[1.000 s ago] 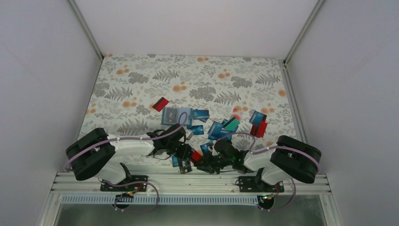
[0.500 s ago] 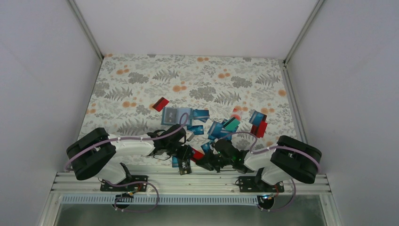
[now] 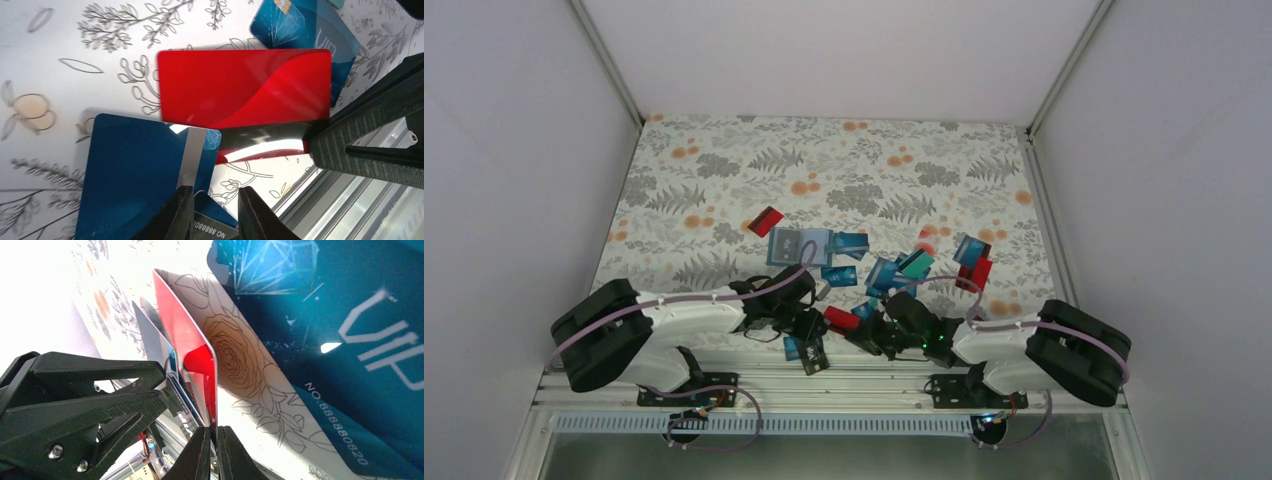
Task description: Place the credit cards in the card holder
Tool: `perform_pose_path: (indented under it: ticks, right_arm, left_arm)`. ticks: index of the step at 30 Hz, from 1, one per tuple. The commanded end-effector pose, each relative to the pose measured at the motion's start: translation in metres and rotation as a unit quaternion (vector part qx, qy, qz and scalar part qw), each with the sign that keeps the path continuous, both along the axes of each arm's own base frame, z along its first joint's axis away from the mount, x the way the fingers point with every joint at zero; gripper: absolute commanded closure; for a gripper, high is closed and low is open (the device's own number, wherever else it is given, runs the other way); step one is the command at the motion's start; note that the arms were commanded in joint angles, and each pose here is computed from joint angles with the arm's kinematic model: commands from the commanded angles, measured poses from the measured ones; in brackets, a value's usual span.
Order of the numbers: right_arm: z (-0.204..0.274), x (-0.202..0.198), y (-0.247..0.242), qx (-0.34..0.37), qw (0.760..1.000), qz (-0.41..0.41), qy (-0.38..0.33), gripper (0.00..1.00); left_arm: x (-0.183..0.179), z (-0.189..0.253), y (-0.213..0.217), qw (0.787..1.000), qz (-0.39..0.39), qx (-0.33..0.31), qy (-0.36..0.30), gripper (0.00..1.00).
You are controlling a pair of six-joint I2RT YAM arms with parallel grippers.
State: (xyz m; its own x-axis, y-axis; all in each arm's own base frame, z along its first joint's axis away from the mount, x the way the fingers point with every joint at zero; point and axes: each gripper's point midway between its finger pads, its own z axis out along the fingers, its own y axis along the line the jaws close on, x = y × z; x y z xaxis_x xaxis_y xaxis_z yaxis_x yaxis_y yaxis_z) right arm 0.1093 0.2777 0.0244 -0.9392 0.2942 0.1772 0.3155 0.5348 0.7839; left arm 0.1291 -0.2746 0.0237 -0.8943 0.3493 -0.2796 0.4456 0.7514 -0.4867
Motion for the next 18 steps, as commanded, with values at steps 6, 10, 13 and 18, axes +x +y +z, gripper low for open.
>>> perform_pose_path:
  ticks: [6, 10, 13, 18]
  right_arm:
    - [0.018, 0.023, -0.014, -0.024, 0.997, -0.024, -0.062, 0.96]
    - [0.043, 0.044, -0.020, -0.021, 0.993, -0.026, -0.110, 0.96]
    - [0.073, 0.064, -0.021, -0.009, 0.986, -0.006, -0.169, 0.96]
    - [0.127, 0.094, -0.016, -0.003, 0.962, 0.047, -0.268, 0.96]
  left_arm:
    - [0.035, 0.040, 0.017, 0.997, 0.070, 0.002, -0.045, 0.77]
    - [0.056, 0.064, 0.028, 0.993, 0.096, -0.009, -0.073, 0.76]
    - [0.071, 0.084, 0.034, 0.990, 0.101, -0.023, -0.094, 0.76]
    - [0.097, 0.125, 0.044, 0.984, 0.102, -0.083, -0.120, 0.67]
